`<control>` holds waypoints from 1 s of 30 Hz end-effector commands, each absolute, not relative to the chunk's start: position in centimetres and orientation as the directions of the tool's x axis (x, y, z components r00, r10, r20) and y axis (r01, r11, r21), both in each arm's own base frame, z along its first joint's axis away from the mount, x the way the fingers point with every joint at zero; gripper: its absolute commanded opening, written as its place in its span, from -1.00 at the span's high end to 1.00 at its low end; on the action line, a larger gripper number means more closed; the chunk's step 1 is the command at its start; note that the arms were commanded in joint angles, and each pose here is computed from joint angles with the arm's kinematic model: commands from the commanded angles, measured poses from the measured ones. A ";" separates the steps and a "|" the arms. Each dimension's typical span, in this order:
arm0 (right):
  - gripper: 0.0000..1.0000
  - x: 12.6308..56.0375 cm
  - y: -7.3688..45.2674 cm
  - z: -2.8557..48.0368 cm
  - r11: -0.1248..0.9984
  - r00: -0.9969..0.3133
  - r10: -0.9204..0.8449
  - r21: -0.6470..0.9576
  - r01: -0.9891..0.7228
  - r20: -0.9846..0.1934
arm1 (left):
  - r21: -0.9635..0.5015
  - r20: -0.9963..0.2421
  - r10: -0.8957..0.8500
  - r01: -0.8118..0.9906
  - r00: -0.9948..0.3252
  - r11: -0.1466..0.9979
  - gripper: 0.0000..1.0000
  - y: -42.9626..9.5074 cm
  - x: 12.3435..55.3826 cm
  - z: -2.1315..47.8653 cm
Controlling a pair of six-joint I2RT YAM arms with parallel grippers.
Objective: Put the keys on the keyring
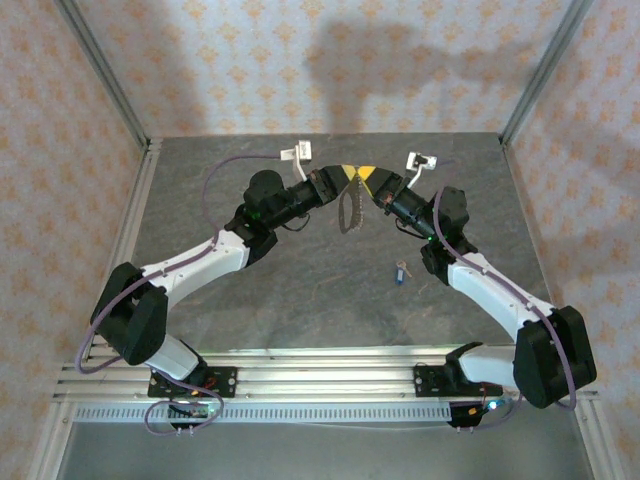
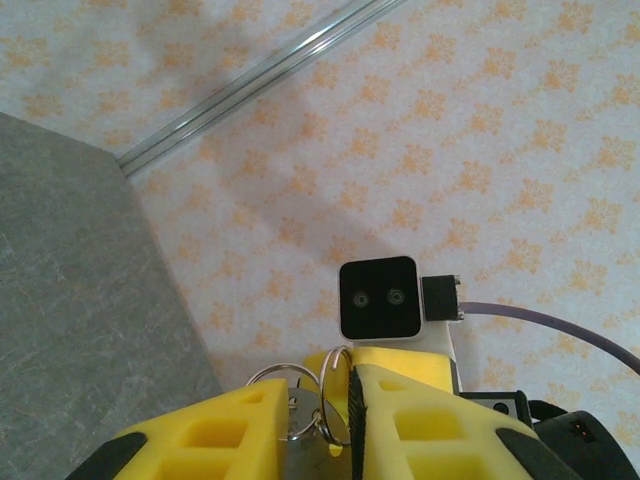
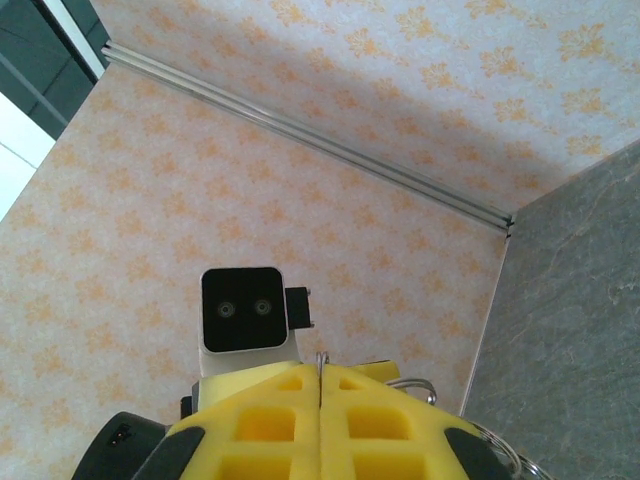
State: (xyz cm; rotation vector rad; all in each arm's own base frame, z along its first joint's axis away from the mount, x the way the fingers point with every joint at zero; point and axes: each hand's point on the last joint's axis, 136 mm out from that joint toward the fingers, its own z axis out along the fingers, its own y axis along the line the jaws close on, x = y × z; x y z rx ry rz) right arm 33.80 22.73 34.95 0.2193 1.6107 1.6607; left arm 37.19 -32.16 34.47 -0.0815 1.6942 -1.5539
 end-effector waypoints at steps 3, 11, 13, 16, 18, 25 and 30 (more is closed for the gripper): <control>1.00 33.1 22.8 37.5 0.087 -0.639 0.639 0.866 -0.492 -0.428 | -0.831 -0.533 -0.557 0.516 -0.636 0.207 0.62 -32.6 36.7 36.5; 1.00 32.9 23.0 37.1 0.093 -0.650 0.625 0.868 -0.488 -0.432 | -0.829 -0.536 -0.565 0.516 -0.628 0.213 0.82 -32.6 36.8 36.7; 1.00 32.8 23.1 37.0 0.095 -0.654 0.619 0.868 -0.487 -0.435 | -0.830 -0.536 -0.563 0.516 -0.629 0.213 0.81 -32.7 36.8 36.7; 1.00 32.8 23.3 36.9 0.102 -0.658 0.610 0.868 -0.487 -0.441 | -0.830 -0.535 -0.562 0.517 -0.630 0.210 0.75 -32.9 36.9 36.7; 1.00 32.8 23.3 36.8 0.106 -0.658 0.609 0.868 -0.485 -0.442 | -0.829 -0.536 -0.560 0.518 -0.631 0.210 0.74 -33.0 36.8 36.7; 1.00 32.8 23.4 36.4 0.117 -0.663 0.602 0.870 -0.479 -0.446 | -0.827 -0.538 -0.554 0.525 -0.635 0.202 1.00 -33.4 36.8 36.7; 0.90 33.2 22.7 36.0 0.158 -0.656 0.604 0.875 -0.457 -0.452 | -0.817 -0.555 -0.542 0.534 -0.631 0.216 1.00 -33.5 36.7 36.7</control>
